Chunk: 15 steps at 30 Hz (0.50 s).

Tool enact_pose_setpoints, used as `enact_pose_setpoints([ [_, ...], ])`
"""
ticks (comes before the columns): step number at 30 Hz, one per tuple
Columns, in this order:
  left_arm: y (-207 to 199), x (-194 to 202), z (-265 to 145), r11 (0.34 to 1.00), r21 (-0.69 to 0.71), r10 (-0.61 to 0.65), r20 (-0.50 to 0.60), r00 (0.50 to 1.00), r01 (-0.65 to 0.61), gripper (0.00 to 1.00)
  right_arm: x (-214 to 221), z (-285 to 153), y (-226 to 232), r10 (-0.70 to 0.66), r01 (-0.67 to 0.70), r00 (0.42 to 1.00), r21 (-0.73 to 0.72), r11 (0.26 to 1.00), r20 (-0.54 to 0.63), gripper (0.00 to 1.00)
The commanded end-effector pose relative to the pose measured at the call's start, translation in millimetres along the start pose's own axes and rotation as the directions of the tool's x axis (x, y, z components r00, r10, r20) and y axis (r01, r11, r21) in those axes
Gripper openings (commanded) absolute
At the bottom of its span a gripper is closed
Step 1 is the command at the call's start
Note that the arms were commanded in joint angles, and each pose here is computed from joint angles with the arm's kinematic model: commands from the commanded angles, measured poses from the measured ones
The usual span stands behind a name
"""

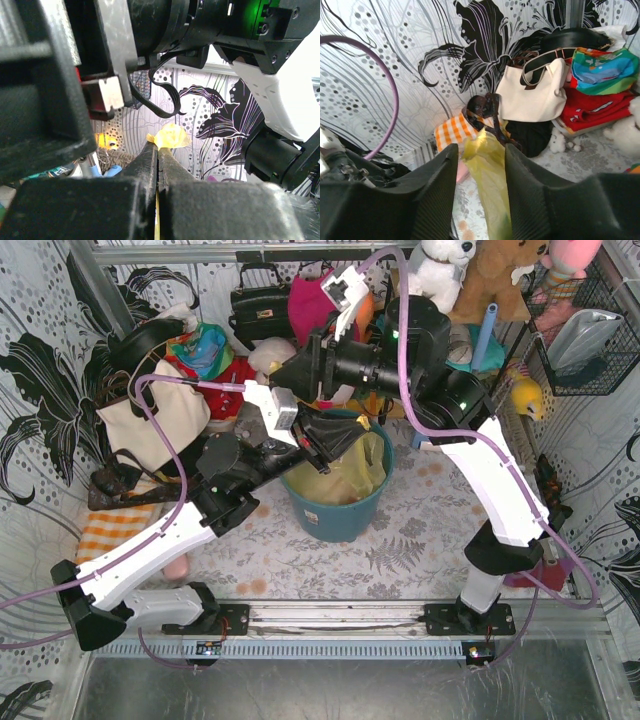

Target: Tie the trash bag

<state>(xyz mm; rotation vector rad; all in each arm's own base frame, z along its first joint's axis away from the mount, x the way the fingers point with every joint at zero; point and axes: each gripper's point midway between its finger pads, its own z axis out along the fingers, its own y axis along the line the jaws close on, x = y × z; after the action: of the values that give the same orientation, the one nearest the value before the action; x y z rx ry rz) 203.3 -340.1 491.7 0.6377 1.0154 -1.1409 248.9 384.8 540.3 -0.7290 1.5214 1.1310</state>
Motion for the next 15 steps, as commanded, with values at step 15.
enact_pose_setpoints([
  [15, 1, -25, -5, 0.999, -0.022, 0.037, 0.066, 0.997, -0.035, 0.00, -26, -13, -6, -0.033, 0.023, 0.995, 0.101, 0.995, 0.096, 0.00],
])
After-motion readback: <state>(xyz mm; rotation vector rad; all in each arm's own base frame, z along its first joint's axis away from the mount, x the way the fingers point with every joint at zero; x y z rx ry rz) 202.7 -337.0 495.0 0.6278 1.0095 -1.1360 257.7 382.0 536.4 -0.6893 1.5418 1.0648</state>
